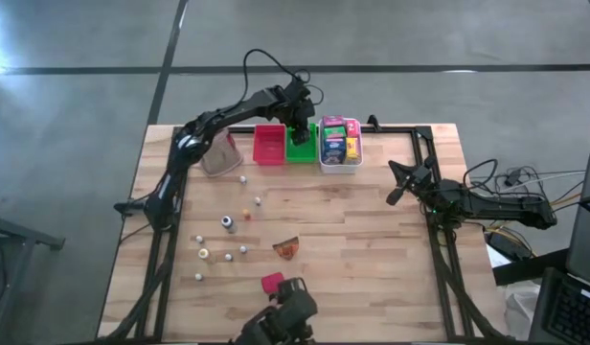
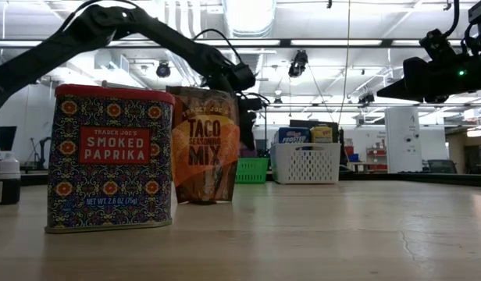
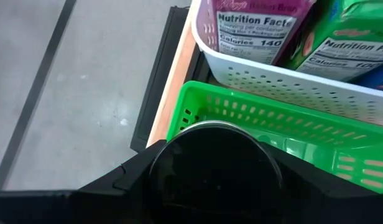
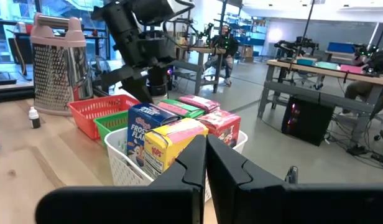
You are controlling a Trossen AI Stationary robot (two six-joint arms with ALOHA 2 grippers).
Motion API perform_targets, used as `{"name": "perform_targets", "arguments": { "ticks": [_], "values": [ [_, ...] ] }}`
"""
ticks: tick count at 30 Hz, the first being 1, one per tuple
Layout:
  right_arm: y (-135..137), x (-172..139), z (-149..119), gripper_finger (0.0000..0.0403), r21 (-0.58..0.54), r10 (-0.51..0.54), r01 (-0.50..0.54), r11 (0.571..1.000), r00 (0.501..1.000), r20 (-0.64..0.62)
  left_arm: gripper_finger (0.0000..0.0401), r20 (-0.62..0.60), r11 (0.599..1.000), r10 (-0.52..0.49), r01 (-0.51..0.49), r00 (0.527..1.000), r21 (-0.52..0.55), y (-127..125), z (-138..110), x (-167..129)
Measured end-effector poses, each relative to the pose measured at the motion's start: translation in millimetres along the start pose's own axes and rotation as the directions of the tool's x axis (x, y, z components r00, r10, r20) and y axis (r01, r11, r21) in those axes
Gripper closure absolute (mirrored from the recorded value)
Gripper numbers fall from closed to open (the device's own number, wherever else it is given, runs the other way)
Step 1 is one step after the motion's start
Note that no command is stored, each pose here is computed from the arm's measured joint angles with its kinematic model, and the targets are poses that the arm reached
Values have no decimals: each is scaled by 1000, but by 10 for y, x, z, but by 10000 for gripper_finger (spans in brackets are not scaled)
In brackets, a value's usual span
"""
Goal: Pick & Place Kitchen Items
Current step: Put the purple seasoning bottle into the green bin
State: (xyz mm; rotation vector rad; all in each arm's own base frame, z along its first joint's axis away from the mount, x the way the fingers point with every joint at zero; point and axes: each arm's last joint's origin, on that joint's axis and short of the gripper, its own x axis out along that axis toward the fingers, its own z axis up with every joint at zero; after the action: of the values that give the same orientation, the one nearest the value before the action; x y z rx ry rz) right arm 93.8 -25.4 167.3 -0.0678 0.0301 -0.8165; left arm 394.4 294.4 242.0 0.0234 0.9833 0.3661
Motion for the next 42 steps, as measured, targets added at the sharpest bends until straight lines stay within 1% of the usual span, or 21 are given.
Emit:
{"name": "perform_targets", "arguments": {
  "ticks": [16, 19, 25, 31, 42],
  "values": [
    [0, 0, 0, 394, 0, 0, 0, 1000, 1000, 0, 158, 13, 1000, -22, 22, 1000, -15, -19, -34, 82],
    [0, 0, 0, 394, 0, 0, 0, 1000, 1000, 0, 158, 23, 999, -39, 39, 999, -15, -27, -29, 82],
    [0, 0, 0, 394, 0, 0, 0, 1000, 1000, 0, 158, 50, 999, -32, 33, 998, -13, -30, 2, 80],
    [0, 0, 0, 394, 0, 0, 0, 1000, 1000, 0, 158, 28, 999, -42, 43, 999, -13, -48, -31, 121],
    [0, 0, 0, 394, 0, 0, 0, 1000, 1000, 0, 158, 24, 999, -45, 45, 999, -9, -59, -49, 143]
  ]
}}
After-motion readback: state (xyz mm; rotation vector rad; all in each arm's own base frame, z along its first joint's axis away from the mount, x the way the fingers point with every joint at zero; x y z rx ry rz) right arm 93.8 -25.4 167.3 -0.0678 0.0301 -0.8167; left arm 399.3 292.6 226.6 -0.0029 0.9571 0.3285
